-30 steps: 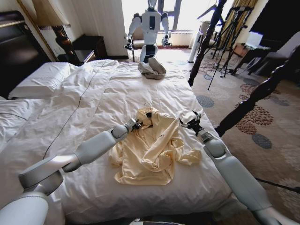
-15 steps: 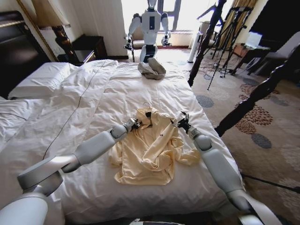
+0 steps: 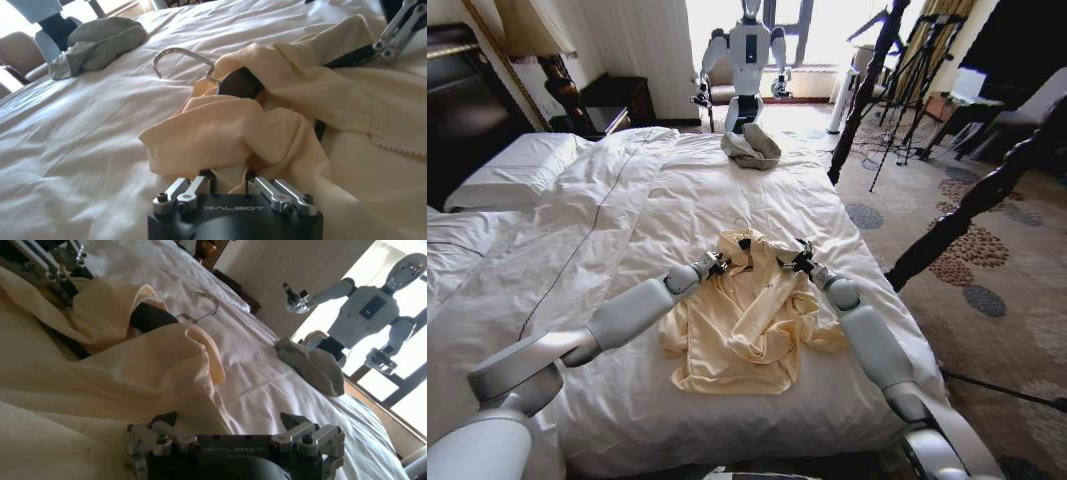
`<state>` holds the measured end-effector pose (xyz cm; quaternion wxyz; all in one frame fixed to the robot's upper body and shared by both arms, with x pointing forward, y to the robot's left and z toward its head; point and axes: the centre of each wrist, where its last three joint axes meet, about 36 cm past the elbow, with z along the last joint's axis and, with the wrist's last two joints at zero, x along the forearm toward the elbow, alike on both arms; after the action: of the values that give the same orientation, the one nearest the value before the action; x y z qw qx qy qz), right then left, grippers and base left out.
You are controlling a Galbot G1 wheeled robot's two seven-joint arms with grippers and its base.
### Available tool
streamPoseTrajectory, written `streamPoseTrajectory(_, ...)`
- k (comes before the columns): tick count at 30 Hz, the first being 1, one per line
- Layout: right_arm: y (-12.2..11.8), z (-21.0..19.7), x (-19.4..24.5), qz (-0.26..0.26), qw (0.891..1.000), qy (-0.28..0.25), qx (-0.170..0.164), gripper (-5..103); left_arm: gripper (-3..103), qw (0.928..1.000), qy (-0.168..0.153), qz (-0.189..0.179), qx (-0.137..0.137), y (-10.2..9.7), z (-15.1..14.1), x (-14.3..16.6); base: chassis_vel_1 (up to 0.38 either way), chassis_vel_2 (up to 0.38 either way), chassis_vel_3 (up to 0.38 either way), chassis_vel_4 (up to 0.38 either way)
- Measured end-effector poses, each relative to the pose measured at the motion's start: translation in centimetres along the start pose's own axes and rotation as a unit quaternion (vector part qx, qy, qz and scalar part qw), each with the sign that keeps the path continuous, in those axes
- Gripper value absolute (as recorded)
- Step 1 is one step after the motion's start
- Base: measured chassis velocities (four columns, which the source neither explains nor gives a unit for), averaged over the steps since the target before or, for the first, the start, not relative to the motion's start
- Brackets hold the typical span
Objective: Pick up the clothes from the bed and hang them on the clothes hanger.
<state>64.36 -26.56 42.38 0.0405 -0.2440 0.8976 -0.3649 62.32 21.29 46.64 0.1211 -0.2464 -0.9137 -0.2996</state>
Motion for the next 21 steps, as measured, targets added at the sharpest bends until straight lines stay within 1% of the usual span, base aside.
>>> streamPoseTrajectory(2,0.3,-0.5,-1.5,-0.009,1.000,0.009,0.012,100,23,1.0000,-0.002,0.001,0.000,0.0,-0.1,0.1,0.000,0.000,0.000,0.000)
streamPoseTrajectory(8,0.8,-0.7,-3.6,-0.032,0.999,0.027,0.019,100,23,1.0000,-0.003,-0.002,0.001,0.3,-0.1,0.4,0.000,0.000,0.000,0.000)
streamPoseTrajectory(13,1.3,-0.8,-4.7,-0.039,0.999,0.030,0.016,100,23,1.0000,-0.003,-0.003,0.002,0.4,0.0,0.5,0.000,0.000,0.000,0.000)
streamPoseTrajectory(15,1.6,-0.8,-5.2,-0.042,0.999,0.032,0.009,100,23,1.0000,-0.004,-0.003,0.003,0.3,0.1,0.6,0.000,0.000,0.000,0.000)
streamPoseTrajectory(16,1.7,-0.8,-5.3,-0.044,0.999,0.032,0.005,102,23,1.0000,-0.004,-0.003,0.003,0.3,0.1,0.6,0.000,0.000,0.000,0.000)
streamPoseTrajectory(17,1.7,-0.8,-5.3,-0.044,0.999,0.032,0.005,102,23,1.0000,-0.004,-0.003,0.003,0.3,0.1,0.6,0.000,0.000,0.000,0.000)
streamPoseTrajectory(18,1.7,-0.7,-5.3,-0.048,0.998,0.030,-0.002,98,23,1.0000,-0.004,-0.003,0.003,0.2,0.2,0.7,0.000,0.000,0.000,0.000)
streamPoseTrajectory(19,1.6,-0.7,-5.3,-0.056,0.998,0.033,-0.018,93,23,1.0000,-0.004,-0.003,0.004,0.1,0.2,0.6,0.000,0.000,0.000,0.000)
streamPoseTrajectory(20,1.6,-0.7,-5.3,-0.056,0.998,0.033,-0.018,93,23,1.0000,-0.004,-0.003,0.004,0.1,0.2,0.6,0.000,0.000,0.000,0.000)
streamPoseTrajectory(21,1.5,-0.7,-5.3,-0.060,0.997,0.035,-0.024,88,23,1.0000,-0.004,-0.002,0.004,0.1,0.2,0.6,0.000,0.000,0.000,0.000)
